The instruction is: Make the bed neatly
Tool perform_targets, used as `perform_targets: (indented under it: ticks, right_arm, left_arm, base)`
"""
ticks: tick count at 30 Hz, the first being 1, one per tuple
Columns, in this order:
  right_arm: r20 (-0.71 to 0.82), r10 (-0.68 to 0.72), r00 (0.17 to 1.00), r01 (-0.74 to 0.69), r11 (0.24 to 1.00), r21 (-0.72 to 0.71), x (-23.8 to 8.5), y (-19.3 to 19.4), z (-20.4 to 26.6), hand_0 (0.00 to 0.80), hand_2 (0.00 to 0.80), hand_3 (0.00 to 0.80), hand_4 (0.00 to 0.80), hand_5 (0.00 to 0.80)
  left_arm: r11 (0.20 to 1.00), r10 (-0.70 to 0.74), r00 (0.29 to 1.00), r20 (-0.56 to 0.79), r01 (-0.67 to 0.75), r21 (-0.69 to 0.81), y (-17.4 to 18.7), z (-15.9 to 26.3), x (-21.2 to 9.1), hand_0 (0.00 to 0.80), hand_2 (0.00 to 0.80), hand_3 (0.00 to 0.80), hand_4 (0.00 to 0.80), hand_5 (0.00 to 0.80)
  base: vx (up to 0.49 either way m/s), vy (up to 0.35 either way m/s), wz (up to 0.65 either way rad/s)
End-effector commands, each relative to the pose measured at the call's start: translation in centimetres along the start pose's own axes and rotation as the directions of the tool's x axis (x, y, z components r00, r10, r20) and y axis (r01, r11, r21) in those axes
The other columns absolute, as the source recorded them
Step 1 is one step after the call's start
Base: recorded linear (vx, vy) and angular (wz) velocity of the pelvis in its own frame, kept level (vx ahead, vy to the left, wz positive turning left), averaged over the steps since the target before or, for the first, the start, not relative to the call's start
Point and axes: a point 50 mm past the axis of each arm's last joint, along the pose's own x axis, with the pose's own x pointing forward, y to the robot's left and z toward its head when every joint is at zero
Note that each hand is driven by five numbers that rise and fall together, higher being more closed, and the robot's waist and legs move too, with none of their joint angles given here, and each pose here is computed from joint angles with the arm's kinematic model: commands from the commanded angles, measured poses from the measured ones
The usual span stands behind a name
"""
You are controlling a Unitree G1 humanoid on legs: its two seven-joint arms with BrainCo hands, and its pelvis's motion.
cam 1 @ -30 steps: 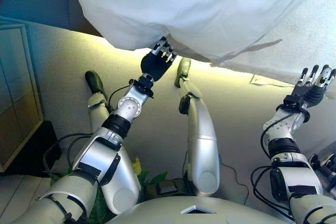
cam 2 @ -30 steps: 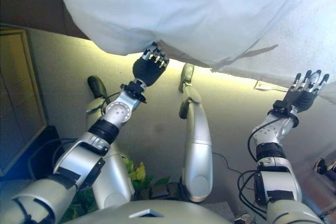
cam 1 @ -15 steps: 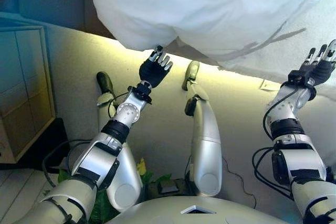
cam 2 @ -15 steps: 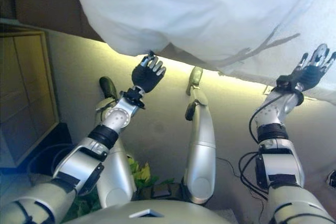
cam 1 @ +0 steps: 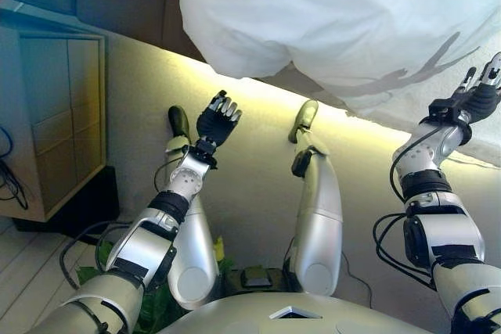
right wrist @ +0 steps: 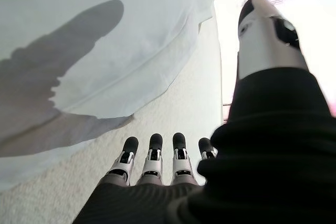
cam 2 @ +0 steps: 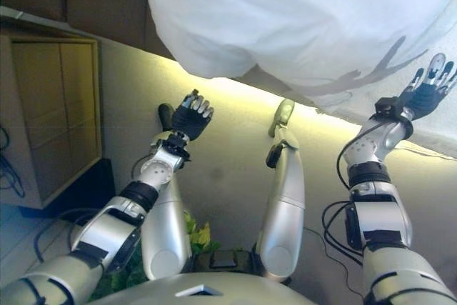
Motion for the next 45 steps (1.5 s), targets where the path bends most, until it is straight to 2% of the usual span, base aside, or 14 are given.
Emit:
perform_targets:
  ticks: [1,2,3,10,18,29,34,40,45]
  right_arm:
    - [0.196,-0.006,0.981,0.015,0.999,-0.045,1.7,0.3,3.9,0.000,0.000,0.000,0.000,0.000]
    - [0.199,-0.005,0.980,0.015,0.999,-0.050,1.8,0.6,3.9,0.000,0.000,0.000,0.000,0.000]
    - [0.202,-0.003,0.979,0.015,0.998,-0.057,1.8,1.1,4.0,0.000,0.000,0.000,0.000,0.000]
    - [0.229,0.000,0.973,0.015,0.998,-0.064,1.9,2.8,3.8,0.000,0.000,0.000,0.000,0.000]
    - [0.246,0.019,0.969,0.000,0.997,-0.077,1.7,4.5,3.7,0.000,0.000,0.000,0.000,0.000]
    - [0.292,0.089,0.952,-0.065,0.994,-0.090,0.5,7.4,3.8,0.000,0.000,0.000,0.000,0.000]
    - [0.313,0.109,0.943,-0.085,0.992,-0.092,-0.3,8.1,3.8,0.000,0.000,0.000,0.000,0.000]
    - [0.307,0.099,0.947,-0.076,0.993,-0.085,-0.9,8.9,3.5,0.000,0.000,0.000,0.000,0.000]
    - [0.321,0.126,0.939,-0.096,0.990,-0.106,-0.6,10.1,3.8,0.000,0.000,0.000,0.000,0.000]
  left_arm:
    - [0.996,-0.042,0.999,-0.035,0.039,-0.081,0.0,-1.4,-0.3,0.800,0.800,0.800,0.800,0.800]
    - [0.995,-0.047,0.998,-0.037,0.044,-0.085,0.0,-1.4,-0.3,0.599,0.599,0.599,0.599,0.599]
    - [0.995,-0.064,0.997,-0.047,0.060,-0.082,-0.3,-1.4,-0.1,0.000,0.000,0.000,0.000,0.000]
    - [0.955,-0.293,0.950,-0.112,0.284,-0.083,-4.0,-3.4,1.8,0.000,0.000,0.000,0.000,0.000]
    - [0.928,-0.366,0.920,-0.140,0.351,-0.121,-6.4,-5.3,2.9,0.000,0.000,0.000,0.000,0.000]
    - [0.919,-0.385,0.916,-0.110,0.371,-0.133,-8.2,-5.1,4.0,0.000,0.000,0.000,0.000,0.000]
    - [0.939,-0.339,0.934,-0.114,0.329,-0.104,-7.7,-5.1,3.9,0.000,0.000,0.000,0.000,0.000]
    - [0.967,-0.250,0.962,-0.106,0.254,0.028,-6.8,-3.8,4.1,0.000,0.000,0.000,0.000,0.000]
    - [0.958,-0.261,0.963,-0.066,0.266,0.110,-7.9,-1.5,5.2,0.000,0.000,0.000,0.000,0.000]
  base:
    - [-0.009,0.067,0.01]
    - [-0.012,0.076,0.06]
    - [-0.014,0.067,0.09]
    - [-0.019,0.033,0.03]
    - [0.008,0.068,0.00]
    - [0.016,0.134,-0.06]
    - [-0.007,0.070,-0.08]
    - [0.002,0.038,-0.05]
    - [0.026,0.092,-0.10]
